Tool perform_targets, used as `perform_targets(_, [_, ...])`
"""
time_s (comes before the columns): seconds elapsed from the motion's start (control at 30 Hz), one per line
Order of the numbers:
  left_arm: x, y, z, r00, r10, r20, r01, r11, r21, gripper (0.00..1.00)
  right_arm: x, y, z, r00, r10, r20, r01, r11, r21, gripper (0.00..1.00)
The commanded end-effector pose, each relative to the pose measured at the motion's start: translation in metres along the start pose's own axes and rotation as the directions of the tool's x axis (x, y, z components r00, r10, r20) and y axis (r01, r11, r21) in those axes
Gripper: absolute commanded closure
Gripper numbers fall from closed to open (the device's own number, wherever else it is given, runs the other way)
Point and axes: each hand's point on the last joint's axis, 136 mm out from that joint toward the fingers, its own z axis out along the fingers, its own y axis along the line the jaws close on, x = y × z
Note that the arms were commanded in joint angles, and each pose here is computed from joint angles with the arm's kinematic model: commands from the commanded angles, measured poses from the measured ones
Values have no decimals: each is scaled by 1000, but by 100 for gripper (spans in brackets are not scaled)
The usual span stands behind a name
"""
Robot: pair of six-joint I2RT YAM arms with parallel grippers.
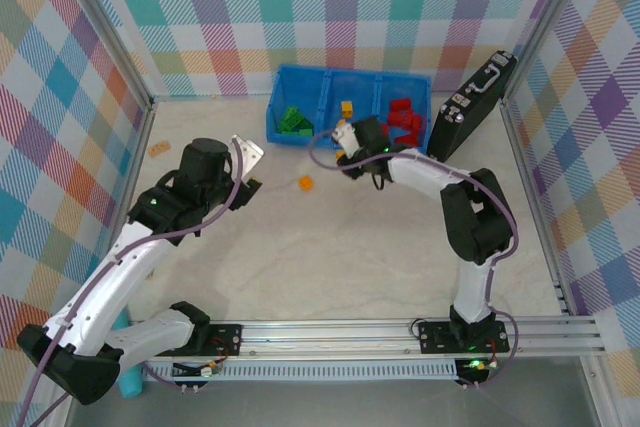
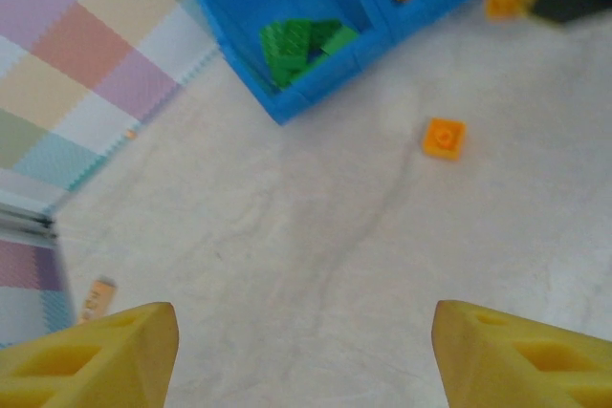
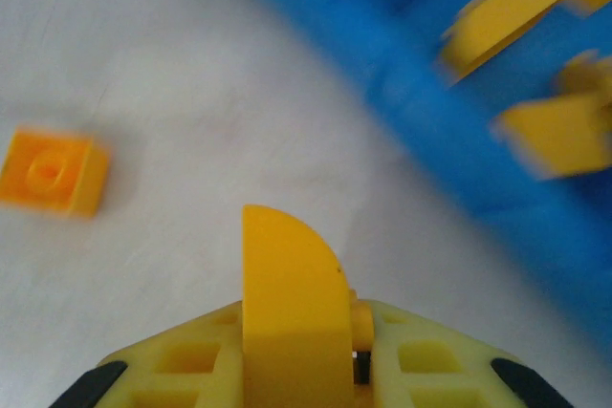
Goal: Sort the legos into containers by color
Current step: Place the lego in the container.
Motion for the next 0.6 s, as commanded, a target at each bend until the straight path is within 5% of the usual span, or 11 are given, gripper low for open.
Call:
perform_targets(0.0, [3, -18, 12, 1000, -1, 16, 0, 997, 83, 28, -43, -31, -17, 995, -33, 92, 28, 998, 51, 75])
perform_targets(0.23, [15, -51, 57, 1000, -16, -15, 19, 981, 194, 26, -72, -81, 11, 991, -71, 115, 54, 988, 142, 75])
perform_targets(0.57, [11, -87, 147, 987, -156, -47, 163, 950, 268, 29, -66, -122, 65, 992, -99, 73, 76, 960, 270, 74])
